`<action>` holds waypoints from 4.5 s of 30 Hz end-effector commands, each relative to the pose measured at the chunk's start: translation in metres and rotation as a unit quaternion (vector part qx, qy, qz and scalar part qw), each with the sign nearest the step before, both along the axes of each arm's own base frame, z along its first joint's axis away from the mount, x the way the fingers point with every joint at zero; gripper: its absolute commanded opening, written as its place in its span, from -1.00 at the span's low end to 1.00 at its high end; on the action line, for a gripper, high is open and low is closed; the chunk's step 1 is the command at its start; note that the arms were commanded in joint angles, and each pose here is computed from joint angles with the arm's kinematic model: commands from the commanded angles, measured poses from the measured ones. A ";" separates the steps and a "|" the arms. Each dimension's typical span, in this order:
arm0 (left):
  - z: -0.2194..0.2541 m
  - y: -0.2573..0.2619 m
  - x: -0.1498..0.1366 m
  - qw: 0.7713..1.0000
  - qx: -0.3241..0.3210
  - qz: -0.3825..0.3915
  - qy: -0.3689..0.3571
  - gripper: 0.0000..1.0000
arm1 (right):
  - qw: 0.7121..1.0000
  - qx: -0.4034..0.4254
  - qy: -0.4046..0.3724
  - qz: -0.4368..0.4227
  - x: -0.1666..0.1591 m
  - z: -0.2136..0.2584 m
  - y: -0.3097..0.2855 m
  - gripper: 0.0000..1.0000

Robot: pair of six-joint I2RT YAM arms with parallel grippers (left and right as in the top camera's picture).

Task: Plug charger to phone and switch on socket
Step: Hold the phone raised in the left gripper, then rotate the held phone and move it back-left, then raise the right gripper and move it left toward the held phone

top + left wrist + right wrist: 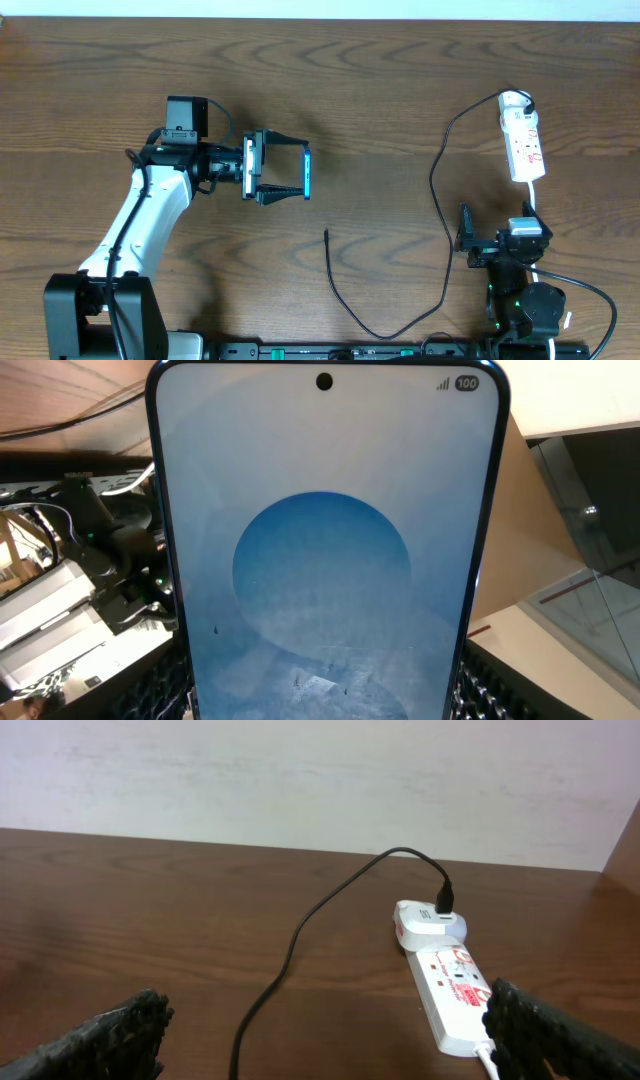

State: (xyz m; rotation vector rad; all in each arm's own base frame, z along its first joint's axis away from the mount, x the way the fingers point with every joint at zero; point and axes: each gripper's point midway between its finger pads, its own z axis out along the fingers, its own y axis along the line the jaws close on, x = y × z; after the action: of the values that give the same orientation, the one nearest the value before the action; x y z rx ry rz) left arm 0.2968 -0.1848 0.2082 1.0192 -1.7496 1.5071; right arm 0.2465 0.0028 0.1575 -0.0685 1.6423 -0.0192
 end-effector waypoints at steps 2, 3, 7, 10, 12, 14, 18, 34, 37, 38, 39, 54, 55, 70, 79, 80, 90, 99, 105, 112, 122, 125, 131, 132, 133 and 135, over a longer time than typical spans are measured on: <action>0.024 0.000 0.000 0.999 -0.022 -0.009 -0.025 -0.85 | 1.000 0.006 0.000 0.000 0.000 0.000 0.000 0.99; 0.024 0.000 0.000 0.999 -0.022 -0.009 -0.025 -0.86 | 1.000 0.006 0.000 0.000 0.000 0.000 0.000 0.99; 0.024 0.000 0.000 0.999 -0.021 -0.010 -0.030 -0.86 | 1.000 0.006 0.000 0.000 0.000 0.000 0.000 0.99; 0.023 0.000 0.001 0.999 -0.019 -0.009 -0.036 -0.86 | 1.000 0.006 0.000 0.000 0.000 0.000 0.000 0.99; 0.023 0.000 0.001 0.999 -0.018 -0.009 -0.036 -0.86 | 1.000 0.006 0.000 0.000 0.000 0.000 0.000 0.99; 0.023 0.000 0.001 0.999 -0.018 -0.009 -0.036 -0.86 | 1.000 0.006 0.000 0.000 0.000 0.000 0.000 0.98; 0.017 0.001 0.004 0.999 0.000 0.001 -0.037 -0.85 | 1.000 0.006 0.000 0.000 0.000 0.000 0.000 0.99; -0.024 0.018 0.038 0.970 0.153 0.045 -0.182 -0.85 | 1.000 0.006 0.000 0.000 0.000 0.000 0.000 0.99; -0.019 0.019 0.047 0.958 0.155 0.044 -0.236 -0.85 | 1.000 0.006 0.000 -0.001 0.000 0.000 0.000 0.98; -0.014 0.018 0.053 0.951 0.154 0.046 -0.265 -0.85 | 1.000 0.006 0.000 0.000 0.000 0.000 0.000 0.99; -0.010 0.018 0.057 0.945 0.153 0.047 -0.286 -0.85 | 1.000 0.006 0.000 0.000 0.000 0.000 0.000 0.98; -0.006 0.029 0.088 0.916 0.199 0.096 -0.334 -0.85 | 1.000 0.006 0.000 0.000 0.000 0.000 0.000 0.99; -0.006 0.030 0.089 0.916 0.201 0.100 -0.331 -0.85 | 1.000 0.006 0.000 0.000 0.000 0.000 0.000 0.98; 0.005 0.039 0.114 0.901 0.218 0.160 -0.339 -0.86 | 1.000 0.006 0.000 0.000 0.000 0.000 0.000 0.98; 0.006 0.043 0.119 0.899 0.225 0.180 -0.328 -0.86 | 1.000 0.006 -0.002 0.001 0.000 0.000 0.001 0.99; 0.008 0.043 0.121 0.898 0.222 0.183 -0.333 -0.86 | 1.000 0.007 -0.003 0.001 0.000 0.001 0.001 0.98; 0.014 0.043 0.124 0.894 0.218 0.188 -0.344 -0.85 | 0.986 0.123 -0.058 0.099 -0.005 0.036 0.034 0.99; 0.014 0.043 0.124 0.894 0.218 0.188 -0.344 -0.86 | 0.977 0.132 -0.073 0.150 -0.013 0.059 0.050 0.98; 0.014 0.043 0.124 0.894 0.218 0.188 -0.344 -0.85 | 0.978 0.135 -0.054 0.152 -0.010 0.075 0.052 0.99; 0.012 0.037 0.123 0.893 0.222 0.185 -0.345 -0.85 | 0.968 0.148 0.021 0.199 0.009 0.083 0.070 0.99; 0.007 0.017 0.123 0.885 0.246 0.183 -0.350 -0.86 | 0.918 0.186 0.133 0.323 0.054 0.096 0.109 0.99; 0.006 0.011 0.121 0.885 0.248 0.181 -0.351 -0.85 | 0.901 0.198 0.156 0.353 0.065 0.096 0.118 0.99; 0.004 0.007 0.122 0.886 0.253 0.190 -0.339 -0.85 | 0.881 0.209 0.174 0.387 0.080 0.098 0.127 0.99; 0.004 0.007 0.122 0.886 0.255 0.193 -0.335 -0.85 | 0.880 0.209 0.173 0.390 0.082 0.099 0.128 0.98; 0.004 0.007 0.122 0.887 0.255 0.196 -0.333 -0.86 | 0.879 0.209 0.173 0.391 0.082 0.100 0.128 0.99; 0.002 0.007 0.124 0.886 0.260 0.204 -0.325 -0.86 | 0.878 0.206 0.164 0.400 0.082 0.104 0.129 0.99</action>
State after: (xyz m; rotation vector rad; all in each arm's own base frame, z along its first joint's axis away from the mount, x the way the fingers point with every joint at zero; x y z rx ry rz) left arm 0.4135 -0.1774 0.1870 1.2605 -2.6495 1.7535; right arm 0.3322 0.1242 0.2439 -0.3764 1.8612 0.9788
